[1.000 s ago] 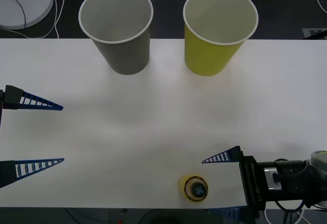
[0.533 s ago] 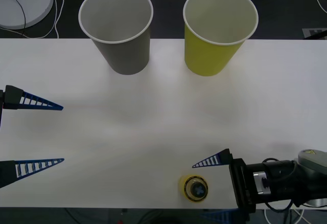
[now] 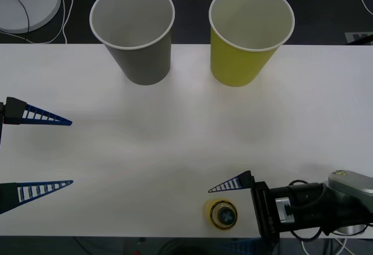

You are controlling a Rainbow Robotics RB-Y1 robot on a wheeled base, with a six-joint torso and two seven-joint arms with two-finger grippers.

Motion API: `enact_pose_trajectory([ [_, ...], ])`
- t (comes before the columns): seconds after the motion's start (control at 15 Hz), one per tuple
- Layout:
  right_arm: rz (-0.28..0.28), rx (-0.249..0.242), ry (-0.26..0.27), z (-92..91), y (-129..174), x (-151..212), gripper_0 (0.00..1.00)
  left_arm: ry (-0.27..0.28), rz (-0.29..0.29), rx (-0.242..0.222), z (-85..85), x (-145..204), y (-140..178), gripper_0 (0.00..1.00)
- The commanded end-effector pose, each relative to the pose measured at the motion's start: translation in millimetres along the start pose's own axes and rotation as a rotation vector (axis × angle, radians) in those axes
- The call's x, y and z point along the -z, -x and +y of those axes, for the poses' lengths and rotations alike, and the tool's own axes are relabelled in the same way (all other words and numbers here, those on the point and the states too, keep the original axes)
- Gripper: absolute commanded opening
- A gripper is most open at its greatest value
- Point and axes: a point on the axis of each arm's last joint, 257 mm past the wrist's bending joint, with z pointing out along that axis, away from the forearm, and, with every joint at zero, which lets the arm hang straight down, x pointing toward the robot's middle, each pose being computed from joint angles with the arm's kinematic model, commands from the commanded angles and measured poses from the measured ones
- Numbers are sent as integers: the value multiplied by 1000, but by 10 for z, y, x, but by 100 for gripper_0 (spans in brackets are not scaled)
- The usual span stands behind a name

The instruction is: Put the can into the green bin and the plastic bottle into the gray bin

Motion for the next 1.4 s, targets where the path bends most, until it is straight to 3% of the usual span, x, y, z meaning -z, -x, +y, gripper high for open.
enact_pose_trajectory([
  [0.07,0,0,6,17,-9,-31,100,0,0,0,0,0,0,100],
  [0.6,-1,-1,11,25,-23,-109,97,0,0,0,0,0,0,100],
  [0.73,0,-7,11,29,-28,-110,7,0,0,0,0,0,0,100],
  [0.8,-1,-7,12,31,-25,-110,0,0,0,0,0,0,0,100],
  [1.4,-6,-21,8,19,2,-49,0,0,0,0,0,0,0,100],
])
